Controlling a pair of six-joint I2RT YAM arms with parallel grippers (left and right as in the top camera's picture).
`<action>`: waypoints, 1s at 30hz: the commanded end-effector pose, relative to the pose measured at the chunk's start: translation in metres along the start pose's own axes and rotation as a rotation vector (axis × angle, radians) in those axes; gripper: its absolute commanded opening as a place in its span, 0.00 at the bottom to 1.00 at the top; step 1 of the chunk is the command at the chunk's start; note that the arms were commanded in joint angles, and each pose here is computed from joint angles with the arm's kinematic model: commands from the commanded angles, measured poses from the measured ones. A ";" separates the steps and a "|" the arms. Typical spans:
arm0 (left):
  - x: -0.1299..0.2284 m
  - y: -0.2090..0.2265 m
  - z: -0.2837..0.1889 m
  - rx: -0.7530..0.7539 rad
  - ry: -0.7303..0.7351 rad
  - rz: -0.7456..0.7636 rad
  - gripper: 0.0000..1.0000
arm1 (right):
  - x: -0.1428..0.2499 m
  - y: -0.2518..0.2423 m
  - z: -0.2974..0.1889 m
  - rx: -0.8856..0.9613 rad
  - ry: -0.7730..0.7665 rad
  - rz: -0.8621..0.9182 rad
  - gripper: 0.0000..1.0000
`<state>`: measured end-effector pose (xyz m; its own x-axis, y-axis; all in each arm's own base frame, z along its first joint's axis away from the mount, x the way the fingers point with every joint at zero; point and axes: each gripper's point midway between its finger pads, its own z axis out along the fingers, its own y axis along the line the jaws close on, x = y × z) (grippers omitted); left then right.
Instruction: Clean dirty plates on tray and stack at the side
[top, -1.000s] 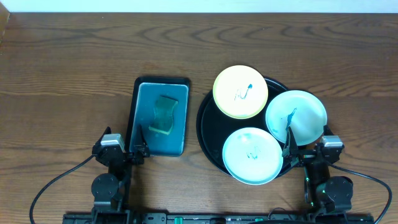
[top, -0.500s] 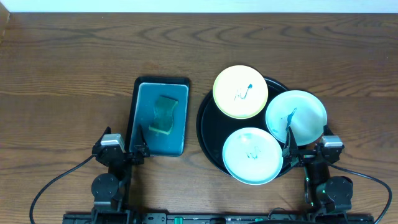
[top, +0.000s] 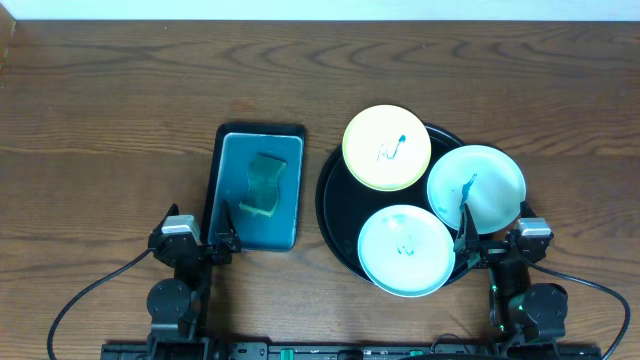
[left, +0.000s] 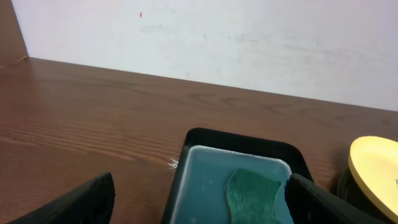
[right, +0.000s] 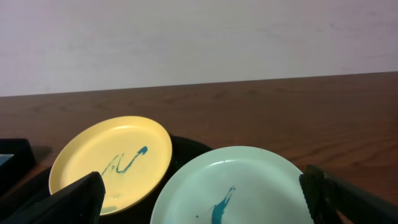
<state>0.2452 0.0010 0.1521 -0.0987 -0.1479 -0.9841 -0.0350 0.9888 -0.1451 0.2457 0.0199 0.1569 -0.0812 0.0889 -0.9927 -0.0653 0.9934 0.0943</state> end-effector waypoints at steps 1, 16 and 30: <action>0.014 0.005 0.000 -0.023 0.050 -0.036 0.88 | 0.000 -0.002 0.000 0.010 0.001 -0.008 0.99; -0.011 0.001 0.000 -0.048 0.187 -0.041 0.88 | -0.001 0.003 -0.005 -0.009 0.050 0.063 0.99; -0.037 -0.017 0.027 -0.030 0.493 -0.039 0.88 | -0.013 0.007 -0.025 0.018 0.325 0.155 0.99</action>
<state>0.2675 -0.0021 0.1714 -0.5461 -0.1781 -0.8186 -0.1091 0.9839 -0.1412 0.2213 0.0207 0.1589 -0.3823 0.1686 -0.9085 -0.0136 0.9821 0.1880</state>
